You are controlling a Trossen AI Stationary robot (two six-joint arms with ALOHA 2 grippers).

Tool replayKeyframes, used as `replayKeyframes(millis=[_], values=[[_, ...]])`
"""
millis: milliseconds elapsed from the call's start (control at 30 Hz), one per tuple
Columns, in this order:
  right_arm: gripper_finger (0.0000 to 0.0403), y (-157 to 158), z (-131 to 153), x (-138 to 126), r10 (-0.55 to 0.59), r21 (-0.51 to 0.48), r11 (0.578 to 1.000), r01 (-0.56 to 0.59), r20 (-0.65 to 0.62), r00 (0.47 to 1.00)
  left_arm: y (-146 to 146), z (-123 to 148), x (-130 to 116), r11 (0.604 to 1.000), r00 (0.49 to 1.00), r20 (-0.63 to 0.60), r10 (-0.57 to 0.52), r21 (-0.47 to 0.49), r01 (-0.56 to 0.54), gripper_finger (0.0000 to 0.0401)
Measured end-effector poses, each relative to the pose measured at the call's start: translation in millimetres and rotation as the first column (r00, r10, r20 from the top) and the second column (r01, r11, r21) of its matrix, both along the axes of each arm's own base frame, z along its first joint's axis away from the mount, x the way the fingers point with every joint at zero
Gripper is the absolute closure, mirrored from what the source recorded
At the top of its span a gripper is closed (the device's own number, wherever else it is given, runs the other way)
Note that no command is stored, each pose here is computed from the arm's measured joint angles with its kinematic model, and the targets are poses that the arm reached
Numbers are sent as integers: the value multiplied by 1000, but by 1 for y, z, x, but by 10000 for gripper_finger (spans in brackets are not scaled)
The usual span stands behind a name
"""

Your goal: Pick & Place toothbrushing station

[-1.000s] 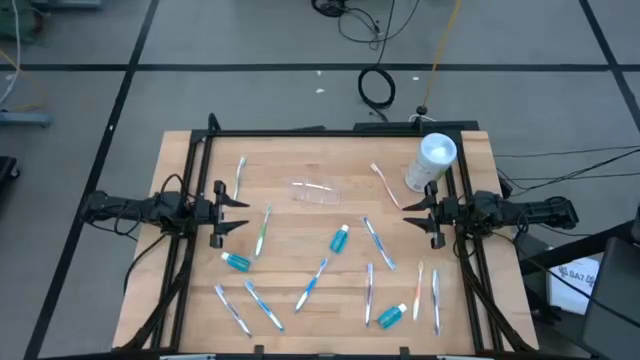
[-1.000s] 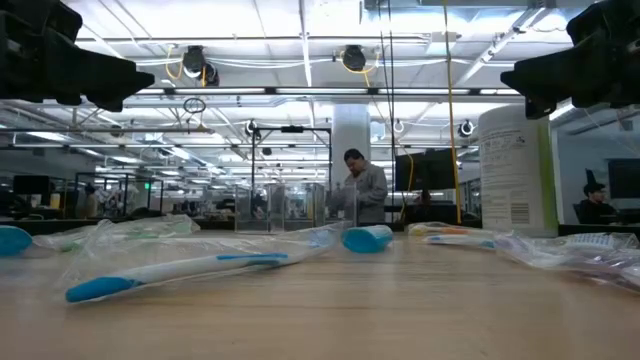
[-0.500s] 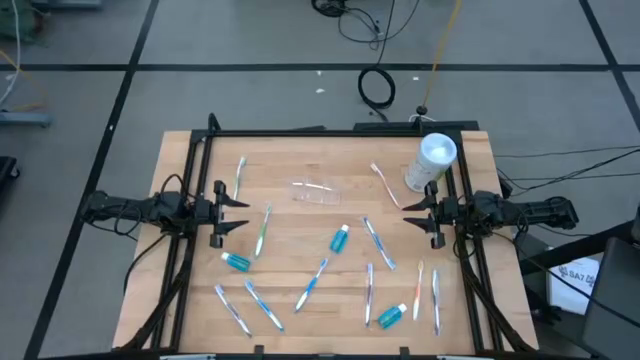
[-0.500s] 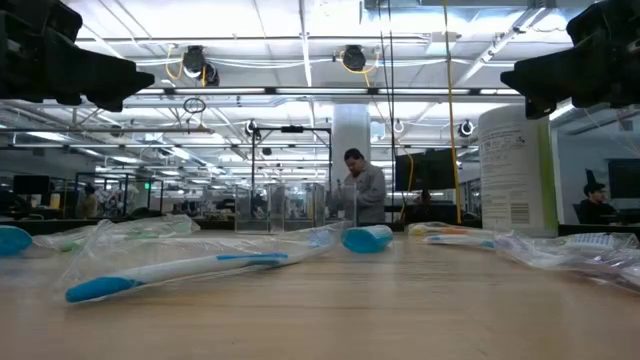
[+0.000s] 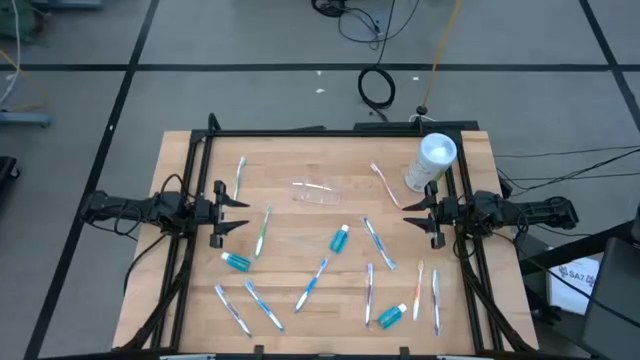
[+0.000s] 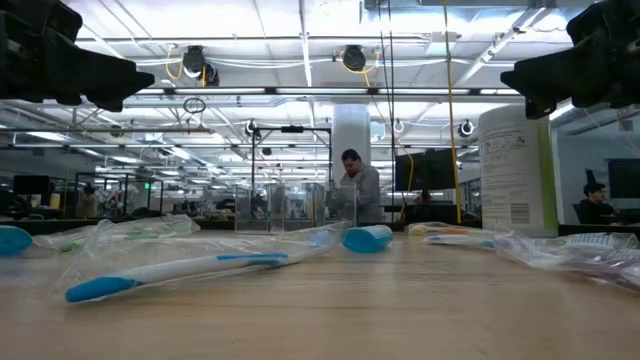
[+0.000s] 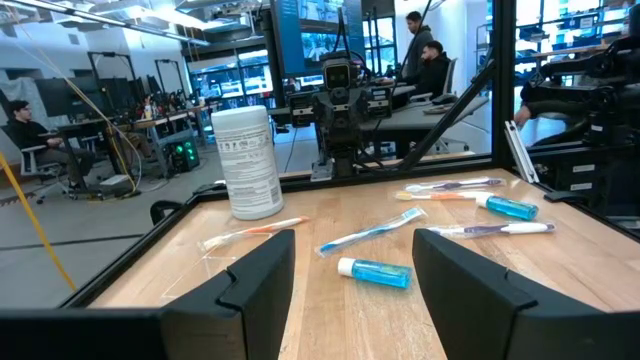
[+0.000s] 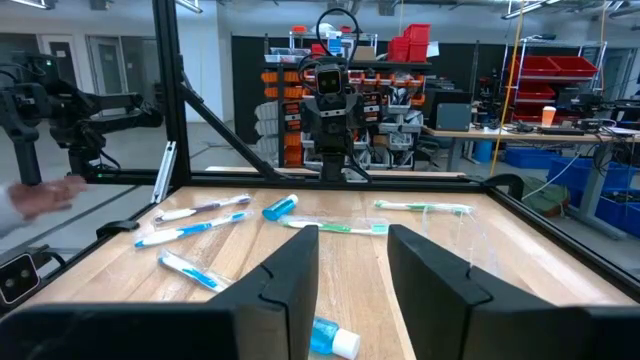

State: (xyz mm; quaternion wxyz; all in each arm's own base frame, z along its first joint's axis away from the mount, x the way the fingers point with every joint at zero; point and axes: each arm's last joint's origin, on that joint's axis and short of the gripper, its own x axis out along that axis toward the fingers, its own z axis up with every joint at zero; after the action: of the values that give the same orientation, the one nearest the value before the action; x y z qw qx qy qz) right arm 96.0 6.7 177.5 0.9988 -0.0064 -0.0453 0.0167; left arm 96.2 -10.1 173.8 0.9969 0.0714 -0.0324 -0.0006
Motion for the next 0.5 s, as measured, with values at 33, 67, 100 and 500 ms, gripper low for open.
replayKeyframes(millis=[33,67,100,500], values=[[289,0,0,0,0,0,1000,0,0,1000,0,0,0,1000,1000,0,0,0,0,189],[289,0,0,0,0,0,1000,0,0,1000,0,0,0,1000,1000,3,0,0,0,189],[289,0,0,0,0,0,1000,0,0,1000,0,1,0,1000,1000,8,0,-1,0,189],[289,0,13,-2,-10,-58,998,18,137,991,1,30,-6,993,959,282,17,-117,17,189]])
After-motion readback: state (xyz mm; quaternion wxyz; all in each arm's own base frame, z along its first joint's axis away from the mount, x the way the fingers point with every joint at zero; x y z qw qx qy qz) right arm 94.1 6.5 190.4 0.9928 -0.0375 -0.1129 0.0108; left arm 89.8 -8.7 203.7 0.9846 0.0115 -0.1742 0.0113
